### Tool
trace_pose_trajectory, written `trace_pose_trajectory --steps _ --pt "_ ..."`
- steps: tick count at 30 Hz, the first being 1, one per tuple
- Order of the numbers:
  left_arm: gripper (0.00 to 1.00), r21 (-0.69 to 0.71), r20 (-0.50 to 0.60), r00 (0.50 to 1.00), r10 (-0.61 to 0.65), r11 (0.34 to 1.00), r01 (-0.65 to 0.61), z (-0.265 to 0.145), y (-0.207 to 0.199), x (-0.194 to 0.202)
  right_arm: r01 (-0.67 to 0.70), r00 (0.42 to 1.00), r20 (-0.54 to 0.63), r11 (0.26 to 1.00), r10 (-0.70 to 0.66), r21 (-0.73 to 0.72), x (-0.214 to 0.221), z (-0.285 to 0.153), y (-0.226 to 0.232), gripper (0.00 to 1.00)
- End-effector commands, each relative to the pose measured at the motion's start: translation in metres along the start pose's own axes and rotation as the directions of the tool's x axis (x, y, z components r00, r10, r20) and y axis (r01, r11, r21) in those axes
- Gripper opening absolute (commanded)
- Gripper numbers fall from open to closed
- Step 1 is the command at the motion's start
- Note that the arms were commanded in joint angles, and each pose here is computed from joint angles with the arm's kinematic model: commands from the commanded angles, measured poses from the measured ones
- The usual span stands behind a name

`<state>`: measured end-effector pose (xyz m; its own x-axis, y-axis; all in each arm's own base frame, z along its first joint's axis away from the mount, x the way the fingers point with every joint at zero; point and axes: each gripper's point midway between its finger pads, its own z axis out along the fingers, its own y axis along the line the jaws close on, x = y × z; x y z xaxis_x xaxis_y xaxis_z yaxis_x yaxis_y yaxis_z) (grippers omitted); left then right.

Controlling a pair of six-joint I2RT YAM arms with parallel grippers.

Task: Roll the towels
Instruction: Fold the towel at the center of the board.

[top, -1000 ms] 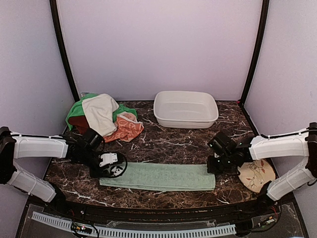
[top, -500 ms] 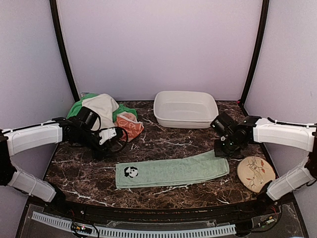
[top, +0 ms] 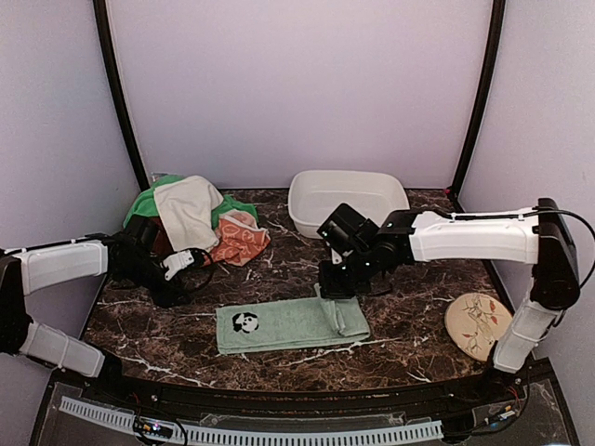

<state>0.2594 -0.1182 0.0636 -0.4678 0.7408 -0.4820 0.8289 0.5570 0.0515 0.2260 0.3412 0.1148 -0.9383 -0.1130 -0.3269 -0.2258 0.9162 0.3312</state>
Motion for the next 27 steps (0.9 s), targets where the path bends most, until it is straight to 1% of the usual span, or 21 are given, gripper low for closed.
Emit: trace_pose_trajectory --steps 1,8,11,15,21,27 --pt "0.53 -0.030 0.012 0.999 0.035 0.999 -0.034 -0.004 0.000 0.006 -0.008 1.000 -0.011 0.988 0.006 -0.155 -0.005 0.009 0.056 0.00" --pt "0.53 -0.021 0.025 0.999 0.024 0.999 -0.024 0.001 -0.005 0.011 0.024 0.999 -0.039 0.968 -0.035 -0.252 -0.008 0.032 0.110 0.00" --pt "0.52 -0.003 0.032 0.999 0.018 1.000 -0.018 0.004 -0.008 0.011 0.033 0.998 -0.048 0.955 -0.049 -0.294 -0.009 0.035 0.129 0.00" --pt "0.52 -0.013 0.035 0.999 0.027 1.000 -0.027 0.005 -0.008 0.013 0.035 0.996 -0.062 0.932 -0.061 -0.361 -0.010 0.040 0.152 0.00" --pt "0.52 -0.022 0.031 0.999 0.041 0.999 -0.040 0.003 -0.009 0.016 0.029 0.995 -0.070 0.898 -0.066 -0.439 -0.017 0.045 0.179 0.00" --pt "0.52 -0.034 0.028 0.998 0.051 0.998 -0.050 0.001 -0.009 0.018 0.013 0.993 -0.099 0.897 -0.063 -0.442 -0.015 0.069 0.186 0.00"
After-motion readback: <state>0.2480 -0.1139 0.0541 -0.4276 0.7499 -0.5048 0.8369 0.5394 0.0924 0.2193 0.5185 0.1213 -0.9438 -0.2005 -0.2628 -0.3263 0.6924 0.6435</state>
